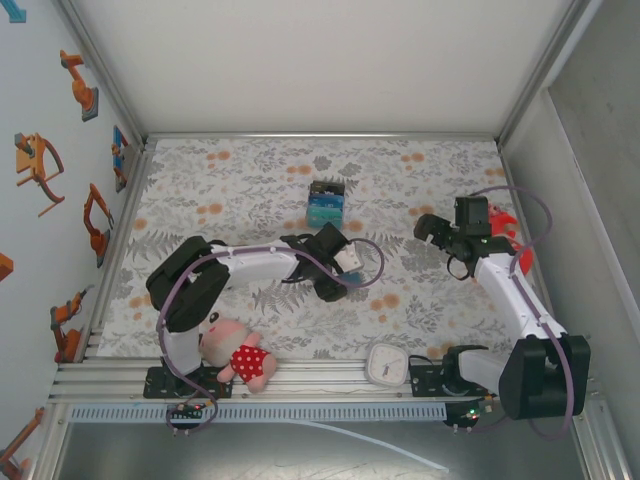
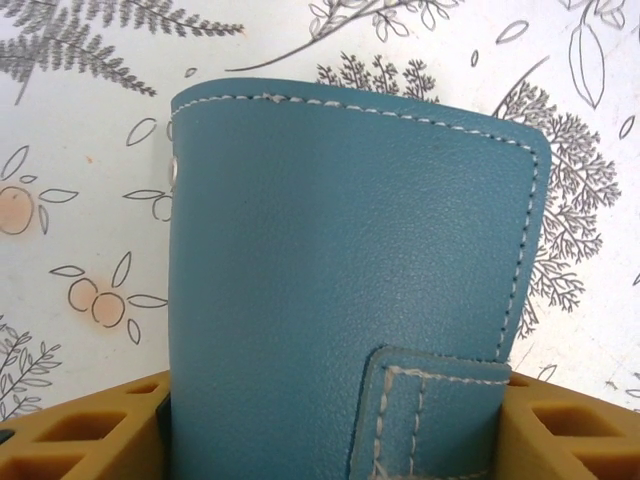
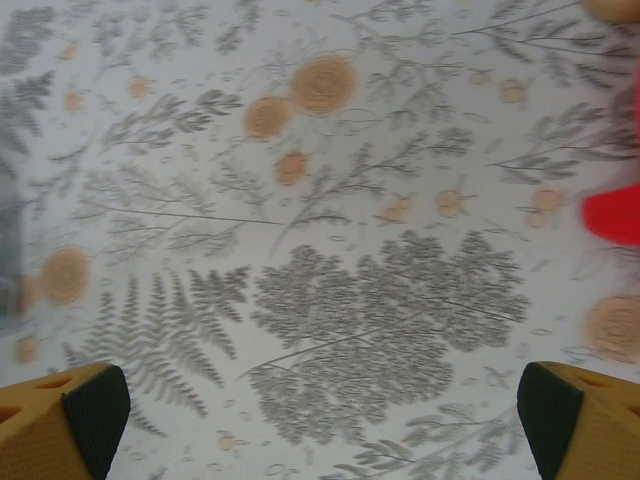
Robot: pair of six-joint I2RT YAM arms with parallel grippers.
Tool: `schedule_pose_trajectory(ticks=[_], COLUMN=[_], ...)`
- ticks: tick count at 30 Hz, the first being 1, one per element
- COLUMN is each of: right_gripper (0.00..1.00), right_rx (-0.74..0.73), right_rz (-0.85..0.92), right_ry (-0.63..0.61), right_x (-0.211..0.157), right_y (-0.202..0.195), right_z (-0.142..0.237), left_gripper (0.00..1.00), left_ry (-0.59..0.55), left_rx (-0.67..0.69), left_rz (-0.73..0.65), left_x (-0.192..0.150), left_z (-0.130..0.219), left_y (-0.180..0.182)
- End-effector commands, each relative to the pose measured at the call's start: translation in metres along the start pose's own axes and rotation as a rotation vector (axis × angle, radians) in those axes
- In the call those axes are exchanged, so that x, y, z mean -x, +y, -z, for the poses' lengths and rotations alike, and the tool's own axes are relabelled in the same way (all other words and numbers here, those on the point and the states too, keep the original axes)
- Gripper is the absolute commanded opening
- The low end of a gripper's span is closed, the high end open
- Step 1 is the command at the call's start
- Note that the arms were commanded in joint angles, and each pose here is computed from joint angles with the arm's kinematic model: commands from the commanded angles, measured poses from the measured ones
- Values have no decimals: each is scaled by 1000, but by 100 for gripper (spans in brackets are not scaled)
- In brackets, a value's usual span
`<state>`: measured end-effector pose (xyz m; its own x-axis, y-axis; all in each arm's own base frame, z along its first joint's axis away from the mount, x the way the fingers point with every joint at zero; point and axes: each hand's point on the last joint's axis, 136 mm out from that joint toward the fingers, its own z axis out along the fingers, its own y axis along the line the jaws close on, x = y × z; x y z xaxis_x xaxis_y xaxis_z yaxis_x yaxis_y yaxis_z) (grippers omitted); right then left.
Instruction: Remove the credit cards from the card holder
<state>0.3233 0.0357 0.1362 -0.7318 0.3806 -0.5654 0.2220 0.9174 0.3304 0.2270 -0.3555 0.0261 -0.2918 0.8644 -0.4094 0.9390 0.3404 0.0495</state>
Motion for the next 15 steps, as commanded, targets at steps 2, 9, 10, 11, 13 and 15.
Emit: schedule_pose_trajectory(ticks=[2, 9, 10, 11, 13, 15], right_gripper=[100, 98, 97, 96, 95, 92], right_rx=[324, 499, 510, 525, 551, 592], right_rz=[-96, -138, -132, -126, -123, -134], right_ry=[89, 198, 217, 238, 272, 303], right_x=[-23, -57, -63, -68, -78, -86], right_y=[51, 87, 92, 99, 111, 125], right_z=[-5, -11, -12, -13, -17, -20], left_gripper=[60, 54, 53, 53, 53, 53], left_ry=[-78, -209, -223, -238, -246, -246], left_rx=[-22, -120, -129, -136, -136, -134], left_rz=[146, 372, 384, 391, 396, 400], left_x=[8, 19, 20, 22, 23, 23], left_z=[17, 29, 30, 33, 35, 35], left_y=[5, 17, 17, 18, 19, 20])
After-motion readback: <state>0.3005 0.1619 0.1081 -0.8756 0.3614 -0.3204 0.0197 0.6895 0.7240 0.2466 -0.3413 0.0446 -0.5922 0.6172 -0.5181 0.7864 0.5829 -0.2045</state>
